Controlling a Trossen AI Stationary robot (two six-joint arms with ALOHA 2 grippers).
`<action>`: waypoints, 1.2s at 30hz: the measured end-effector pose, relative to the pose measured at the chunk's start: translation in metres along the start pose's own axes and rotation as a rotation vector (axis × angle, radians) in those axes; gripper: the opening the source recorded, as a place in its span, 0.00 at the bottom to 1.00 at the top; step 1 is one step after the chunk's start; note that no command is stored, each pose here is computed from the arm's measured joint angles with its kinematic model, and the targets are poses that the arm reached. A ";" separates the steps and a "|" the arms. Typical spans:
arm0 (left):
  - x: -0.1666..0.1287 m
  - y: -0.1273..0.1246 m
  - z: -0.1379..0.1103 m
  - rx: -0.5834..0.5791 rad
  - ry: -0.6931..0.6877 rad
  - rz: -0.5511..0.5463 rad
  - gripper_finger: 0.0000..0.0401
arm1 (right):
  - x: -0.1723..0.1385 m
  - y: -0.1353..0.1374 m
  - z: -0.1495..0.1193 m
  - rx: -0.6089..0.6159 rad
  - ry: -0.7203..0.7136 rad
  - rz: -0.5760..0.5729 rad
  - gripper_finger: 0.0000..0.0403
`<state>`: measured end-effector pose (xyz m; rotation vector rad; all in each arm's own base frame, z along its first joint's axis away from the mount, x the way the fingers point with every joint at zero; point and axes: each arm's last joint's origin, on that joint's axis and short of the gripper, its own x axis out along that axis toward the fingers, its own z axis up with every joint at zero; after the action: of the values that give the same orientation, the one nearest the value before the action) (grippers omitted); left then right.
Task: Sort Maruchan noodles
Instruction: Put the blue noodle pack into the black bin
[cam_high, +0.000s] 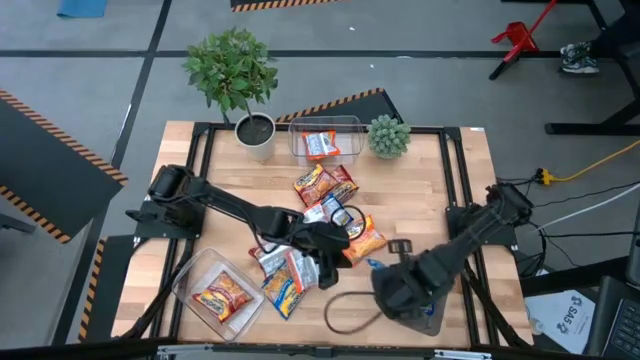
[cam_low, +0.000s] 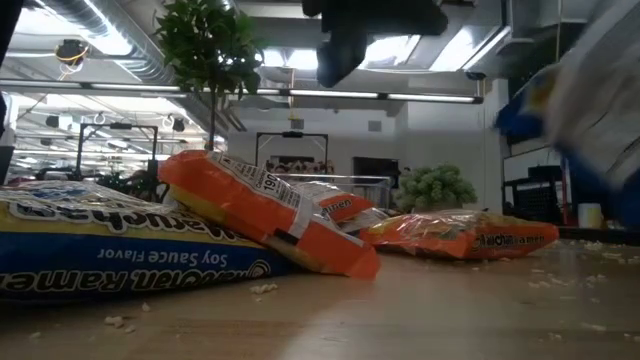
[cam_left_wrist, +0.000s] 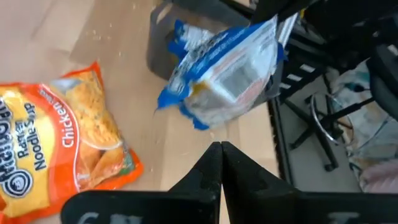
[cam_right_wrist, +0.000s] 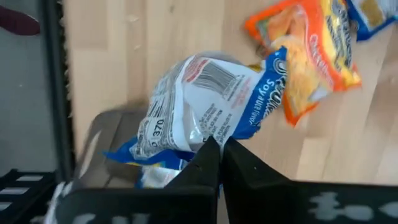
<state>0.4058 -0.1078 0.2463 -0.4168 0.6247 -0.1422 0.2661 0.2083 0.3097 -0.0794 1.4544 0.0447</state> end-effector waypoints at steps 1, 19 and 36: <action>-0.002 -0.001 0.001 0.000 -0.006 -0.002 0.00 | -0.007 0.004 -0.004 0.007 0.001 0.001 0.00; -0.007 -0.001 0.005 0.030 -0.033 0.030 0.00 | -0.023 0.048 -0.053 0.105 0.074 -0.010 0.00; -0.007 0.004 0.007 0.029 -0.038 0.041 0.00 | 0.000 0.048 -0.060 0.103 0.188 -0.035 0.36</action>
<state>0.4046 -0.1001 0.2539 -0.3777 0.5926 -0.1040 0.2027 0.2510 0.3019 -0.0251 1.6400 -0.0678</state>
